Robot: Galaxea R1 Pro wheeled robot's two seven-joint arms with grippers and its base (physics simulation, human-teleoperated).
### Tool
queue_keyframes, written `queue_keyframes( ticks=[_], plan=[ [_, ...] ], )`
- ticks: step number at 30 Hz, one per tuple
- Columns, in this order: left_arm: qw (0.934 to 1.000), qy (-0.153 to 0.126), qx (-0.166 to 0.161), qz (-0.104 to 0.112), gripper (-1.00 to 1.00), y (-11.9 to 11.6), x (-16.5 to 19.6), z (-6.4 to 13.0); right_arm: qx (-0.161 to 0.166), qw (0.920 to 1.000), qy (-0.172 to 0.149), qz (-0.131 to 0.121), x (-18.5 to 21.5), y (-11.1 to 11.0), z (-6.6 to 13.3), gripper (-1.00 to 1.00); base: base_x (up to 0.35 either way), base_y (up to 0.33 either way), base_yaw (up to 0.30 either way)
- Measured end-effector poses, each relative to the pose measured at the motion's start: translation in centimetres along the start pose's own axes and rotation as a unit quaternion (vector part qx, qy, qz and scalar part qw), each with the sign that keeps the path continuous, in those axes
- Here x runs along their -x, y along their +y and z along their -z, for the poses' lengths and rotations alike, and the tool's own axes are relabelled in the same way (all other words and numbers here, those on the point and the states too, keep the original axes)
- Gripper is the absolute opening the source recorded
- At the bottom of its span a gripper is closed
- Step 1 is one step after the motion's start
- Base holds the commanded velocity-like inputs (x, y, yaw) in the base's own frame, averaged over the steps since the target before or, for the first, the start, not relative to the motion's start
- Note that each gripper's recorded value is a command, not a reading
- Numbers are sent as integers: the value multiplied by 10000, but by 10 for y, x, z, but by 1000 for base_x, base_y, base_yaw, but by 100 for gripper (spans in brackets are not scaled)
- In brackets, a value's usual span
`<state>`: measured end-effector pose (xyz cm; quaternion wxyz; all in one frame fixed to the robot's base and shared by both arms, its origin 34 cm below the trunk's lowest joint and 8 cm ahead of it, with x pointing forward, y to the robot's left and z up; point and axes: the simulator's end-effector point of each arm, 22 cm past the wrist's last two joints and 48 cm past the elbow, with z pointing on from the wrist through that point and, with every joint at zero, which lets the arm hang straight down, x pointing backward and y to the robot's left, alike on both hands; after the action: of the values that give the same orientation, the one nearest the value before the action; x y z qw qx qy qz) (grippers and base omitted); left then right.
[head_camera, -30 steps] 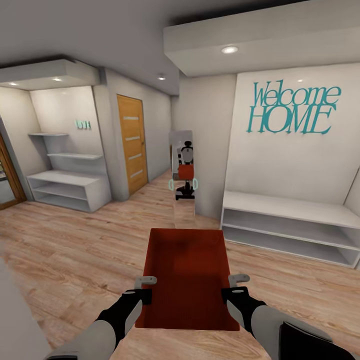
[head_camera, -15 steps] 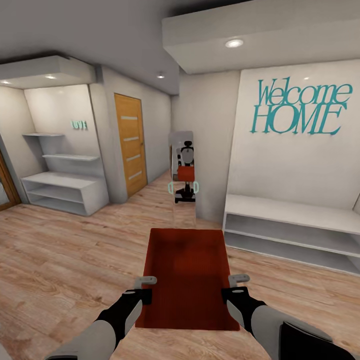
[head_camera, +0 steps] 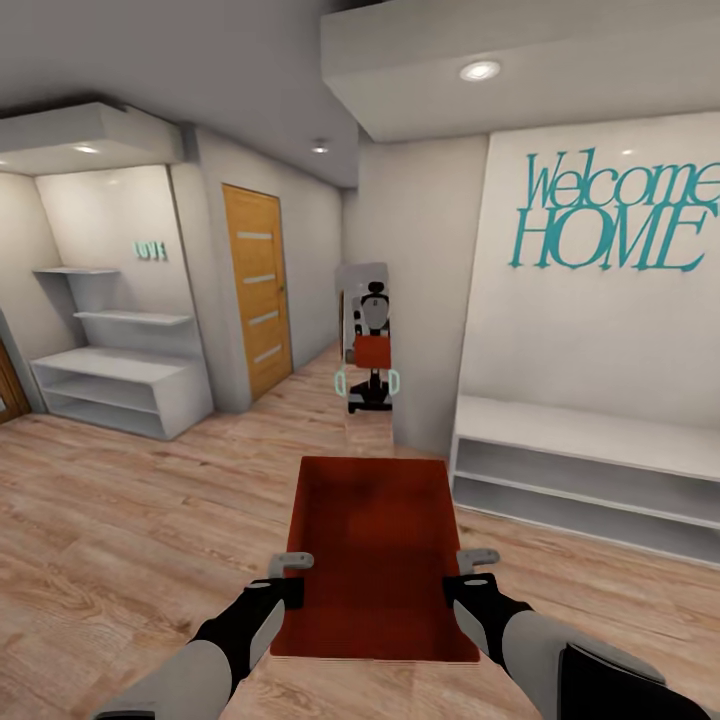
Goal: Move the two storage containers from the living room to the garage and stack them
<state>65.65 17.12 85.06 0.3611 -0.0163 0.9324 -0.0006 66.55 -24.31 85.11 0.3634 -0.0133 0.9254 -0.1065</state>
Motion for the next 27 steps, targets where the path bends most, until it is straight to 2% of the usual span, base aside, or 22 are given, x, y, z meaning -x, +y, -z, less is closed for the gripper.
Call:
queue_keyframes(
  ticks=[17, 27],
  plan=[
    [10000, 2, 0, 0, -100, 0, 0, 0, 0, 10000, 2, 2, 0, 0, 0, -100, 323, 0, 3],
    [10000, 1, 1, 2, -100, 0, 0, 0, 0, 10000, 1, 3, 0, 0, 0, -100, 323, 0, 233]
  ],
)
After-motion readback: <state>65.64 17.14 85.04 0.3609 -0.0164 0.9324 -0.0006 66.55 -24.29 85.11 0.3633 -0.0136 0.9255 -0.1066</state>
